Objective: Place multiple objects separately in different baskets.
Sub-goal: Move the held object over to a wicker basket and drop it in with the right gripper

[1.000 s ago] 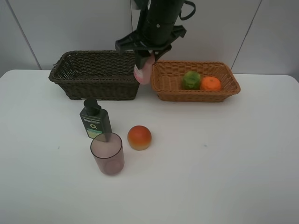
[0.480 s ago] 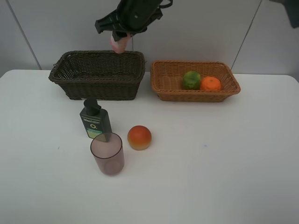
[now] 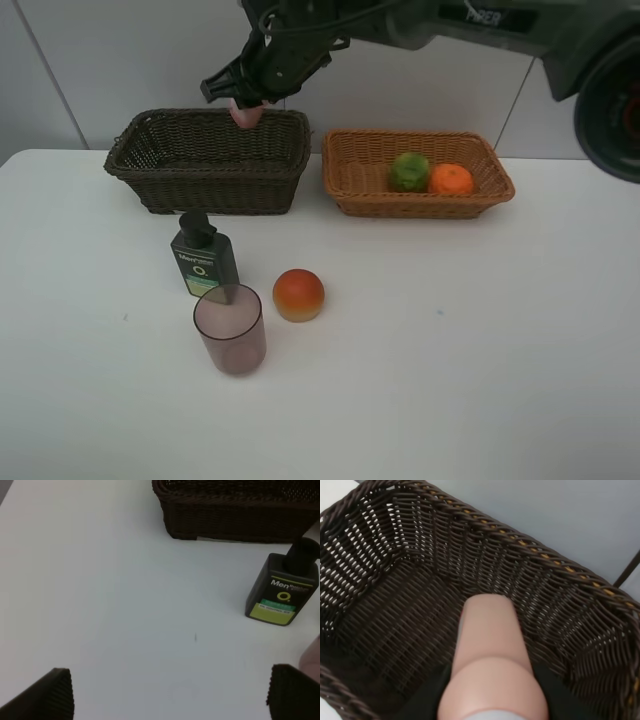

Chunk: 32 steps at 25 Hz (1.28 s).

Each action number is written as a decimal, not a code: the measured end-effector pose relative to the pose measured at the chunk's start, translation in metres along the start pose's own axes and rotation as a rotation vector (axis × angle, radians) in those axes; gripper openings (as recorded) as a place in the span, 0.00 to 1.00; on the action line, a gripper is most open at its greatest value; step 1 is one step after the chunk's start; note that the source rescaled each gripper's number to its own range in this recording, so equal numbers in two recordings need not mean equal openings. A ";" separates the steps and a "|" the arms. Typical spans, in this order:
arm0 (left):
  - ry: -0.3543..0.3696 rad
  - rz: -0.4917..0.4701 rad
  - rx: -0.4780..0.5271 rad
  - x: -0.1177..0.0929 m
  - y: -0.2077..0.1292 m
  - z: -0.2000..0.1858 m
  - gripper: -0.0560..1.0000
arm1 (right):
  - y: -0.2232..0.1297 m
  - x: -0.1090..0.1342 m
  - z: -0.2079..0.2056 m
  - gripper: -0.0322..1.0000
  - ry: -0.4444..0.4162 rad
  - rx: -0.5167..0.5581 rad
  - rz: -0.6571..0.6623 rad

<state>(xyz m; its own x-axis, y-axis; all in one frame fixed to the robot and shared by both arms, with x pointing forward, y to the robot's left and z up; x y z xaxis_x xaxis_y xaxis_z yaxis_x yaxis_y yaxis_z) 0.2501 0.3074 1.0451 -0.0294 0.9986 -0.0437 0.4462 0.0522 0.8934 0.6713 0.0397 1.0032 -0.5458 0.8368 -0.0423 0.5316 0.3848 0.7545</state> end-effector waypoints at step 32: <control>0.000 0.000 0.000 0.000 0.000 0.000 1.00 | -0.043 -0.001 0.056 0.96 -0.001 0.075 -0.006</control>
<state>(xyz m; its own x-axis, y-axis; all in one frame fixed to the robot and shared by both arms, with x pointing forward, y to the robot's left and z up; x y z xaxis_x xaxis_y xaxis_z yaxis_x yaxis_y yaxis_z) 0.2501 0.3074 1.0451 -0.0294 0.9986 -0.0437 0.4462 0.0522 0.8934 0.6851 0.0444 0.9346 -0.5484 0.8348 -0.0477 0.5750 0.4179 0.7034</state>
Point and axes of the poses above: a point on each arm's last joint axis where the gripper is mounted, z pointing out along that axis toward the gripper, x along the wrist's bending axis when the last joint is at zero, y = z × x, the point moved 2 cm from there along z, pointing out along that axis toward the gripper, and after that the axes turned 3 degrees about z, right-handed, at the moved point
